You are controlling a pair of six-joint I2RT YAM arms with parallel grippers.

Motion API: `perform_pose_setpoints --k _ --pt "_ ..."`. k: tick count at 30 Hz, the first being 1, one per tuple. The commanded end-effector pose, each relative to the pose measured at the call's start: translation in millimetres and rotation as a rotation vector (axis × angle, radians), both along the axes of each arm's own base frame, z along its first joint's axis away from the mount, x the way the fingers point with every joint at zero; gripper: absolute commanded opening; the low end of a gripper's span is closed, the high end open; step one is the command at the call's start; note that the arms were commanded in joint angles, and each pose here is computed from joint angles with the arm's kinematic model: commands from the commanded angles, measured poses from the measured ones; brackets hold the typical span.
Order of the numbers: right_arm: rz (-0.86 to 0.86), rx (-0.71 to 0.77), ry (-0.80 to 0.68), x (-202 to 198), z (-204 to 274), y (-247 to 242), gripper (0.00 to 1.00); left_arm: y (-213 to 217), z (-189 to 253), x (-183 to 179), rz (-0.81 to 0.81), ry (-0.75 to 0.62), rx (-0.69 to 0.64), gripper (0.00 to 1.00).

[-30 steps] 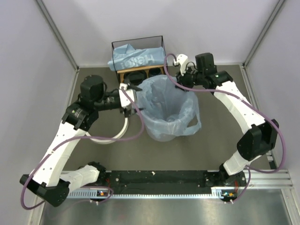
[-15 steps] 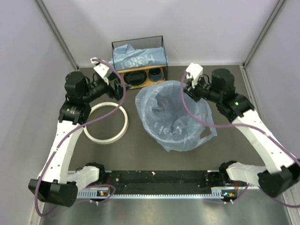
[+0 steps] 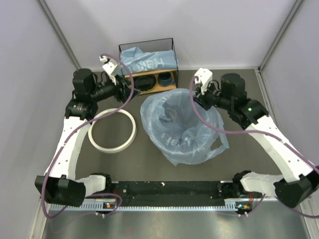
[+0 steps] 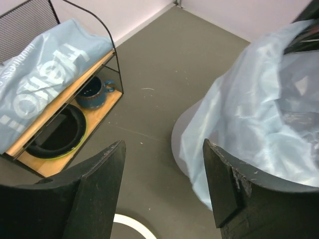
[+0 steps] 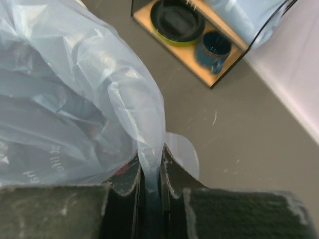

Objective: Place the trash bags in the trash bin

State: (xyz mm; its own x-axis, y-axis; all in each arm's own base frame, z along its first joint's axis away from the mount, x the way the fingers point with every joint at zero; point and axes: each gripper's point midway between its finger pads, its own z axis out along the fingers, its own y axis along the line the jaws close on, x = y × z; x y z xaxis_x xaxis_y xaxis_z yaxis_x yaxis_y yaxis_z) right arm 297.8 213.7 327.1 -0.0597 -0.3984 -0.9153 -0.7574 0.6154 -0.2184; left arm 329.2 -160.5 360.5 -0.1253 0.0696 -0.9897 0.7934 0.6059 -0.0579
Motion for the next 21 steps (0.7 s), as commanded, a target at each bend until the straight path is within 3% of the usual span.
perform_pose_setpoints --k 1,3,10,11,12,14,18,21 --pt "0.138 0.039 0.038 -4 15 13 0.00 -7 9 -12 -0.094 0.004 0.014 0.69" --pt "0.195 0.030 0.127 4 -2 18 0.00 -7 4 -12 -0.101 0.020 0.018 0.69" --pt "0.430 -0.004 0.176 24 0 34 0.00 -9 -4 -17 -0.112 0.055 0.010 0.69" --pt "0.449 -0.009 0.178 23 -2 35 0.06 -8 -5 -18 -0.111 0.060 0.014 0.69" --pt "0.463 -0.012 0.174 24 -2 36 0.19 -8 -7 -18 -0.112 0.064 0.018 0.69" --pt "0.469 -0.015 0.170 27 -2 37 0.54 -7 -7 -20 -0.113 0.066 0.027 0.70" --pt "0.389 -0.018 0.125 44 21 33 0.72 -6 -9 -20 -0.099 0.073 0.027 0.70" --pt "0.311 -0.002 0.107 52 42 28 0.79 -4 -10 -16 -0.079 0.072 0.023 0.70"
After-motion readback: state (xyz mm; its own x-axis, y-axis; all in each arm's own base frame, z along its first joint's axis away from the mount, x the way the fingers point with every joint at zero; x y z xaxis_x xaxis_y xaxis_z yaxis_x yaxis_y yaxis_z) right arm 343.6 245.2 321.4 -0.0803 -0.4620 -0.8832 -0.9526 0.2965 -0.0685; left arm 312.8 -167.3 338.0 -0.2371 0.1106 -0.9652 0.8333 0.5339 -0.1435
